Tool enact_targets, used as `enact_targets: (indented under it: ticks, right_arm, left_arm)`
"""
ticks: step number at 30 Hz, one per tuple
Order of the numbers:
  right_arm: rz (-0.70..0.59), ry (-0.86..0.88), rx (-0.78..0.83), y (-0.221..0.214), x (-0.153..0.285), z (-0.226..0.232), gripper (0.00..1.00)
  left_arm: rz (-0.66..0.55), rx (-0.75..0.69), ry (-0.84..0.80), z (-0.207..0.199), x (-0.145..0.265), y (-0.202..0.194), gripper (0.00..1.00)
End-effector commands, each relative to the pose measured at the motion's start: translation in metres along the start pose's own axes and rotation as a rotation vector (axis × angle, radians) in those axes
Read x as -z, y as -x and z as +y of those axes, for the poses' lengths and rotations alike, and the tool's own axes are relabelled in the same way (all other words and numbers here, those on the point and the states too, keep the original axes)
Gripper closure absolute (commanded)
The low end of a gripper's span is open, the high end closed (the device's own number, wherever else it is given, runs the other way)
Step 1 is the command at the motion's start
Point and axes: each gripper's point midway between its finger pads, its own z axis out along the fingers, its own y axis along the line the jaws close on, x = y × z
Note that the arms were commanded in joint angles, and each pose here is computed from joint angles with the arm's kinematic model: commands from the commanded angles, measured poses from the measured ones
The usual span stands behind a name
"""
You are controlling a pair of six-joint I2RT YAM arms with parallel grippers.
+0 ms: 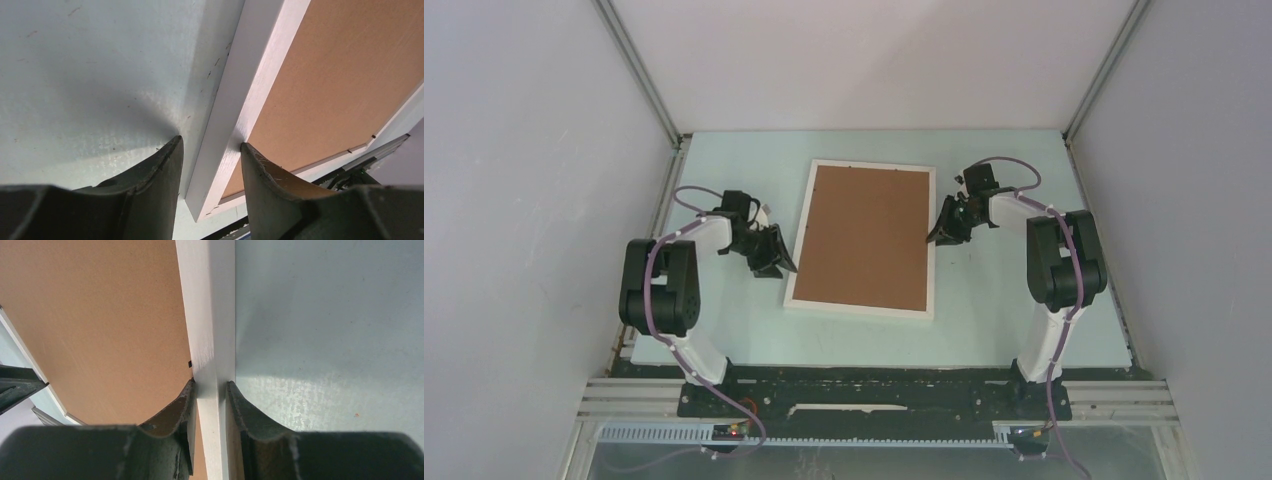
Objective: Put the photo into the frame
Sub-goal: Install the photo frame at the center of the board.
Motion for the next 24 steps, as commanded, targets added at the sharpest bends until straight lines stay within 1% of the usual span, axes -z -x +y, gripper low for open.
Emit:
enact_targets:
  ticks: [1, 3, 6, 11, 15, 18, 20, 24]
  right_arm:
    - [-0.022, 0.083, 0.039, 0.005, 0.0, 0.023, 0.78]
    - [-0.019, 0.085, 0.04, 0.004, -0.001, 0.024, 0.79]
    - [-0.019, 0.085, 0.041, 0.004, 0.001, 0.025, 0.79]
    - [-0.023, 0.086, 0.045, 0.005, 0.003, 0.026, 0.8]
    - [-0.019, 0.085, 0.046, 0.003, 0.003, 0.027, 0.8]
    - [-0.02, 0.085, 0.047, 0.003, 0.003, 0.028, 0.8]
    - [-0.019, 0.089, 0.047, 0.003, 0.003, 0.029, 0.8]
    - [-0.022, 0.087, 0.047, 0.003, 0.003, 0.029, 0.8]
  left_arm:
    - [0.015, -0.084, 0.094, -0.003, -0.009, -0.012, 0.48]
    - [0.026, -0.109, 0.124, -0.006, -0.014, -0.017, 0.48]
    - [0.038, -0.105, 0.176, -0.003, -0.024, -0.022, 0.48]
    - [0.022, -0.105, 0.281, 0.007, -0.031, -0.024, 0.52]
    - [-0.005, -0.118, 0.402, 0.016, -0.03, -0.023, 0.57]
    - [-0.034, -0.145, 0.488, 0.023, -0.028, -0.021, 0.58]
    - [-0.07, -0.145, 0.468, 0.017, -0.023, -0.017, 0.56]
    - [-0.197, -0.179, 0.375, -0.022, 0.014, 0.007, 0.48]
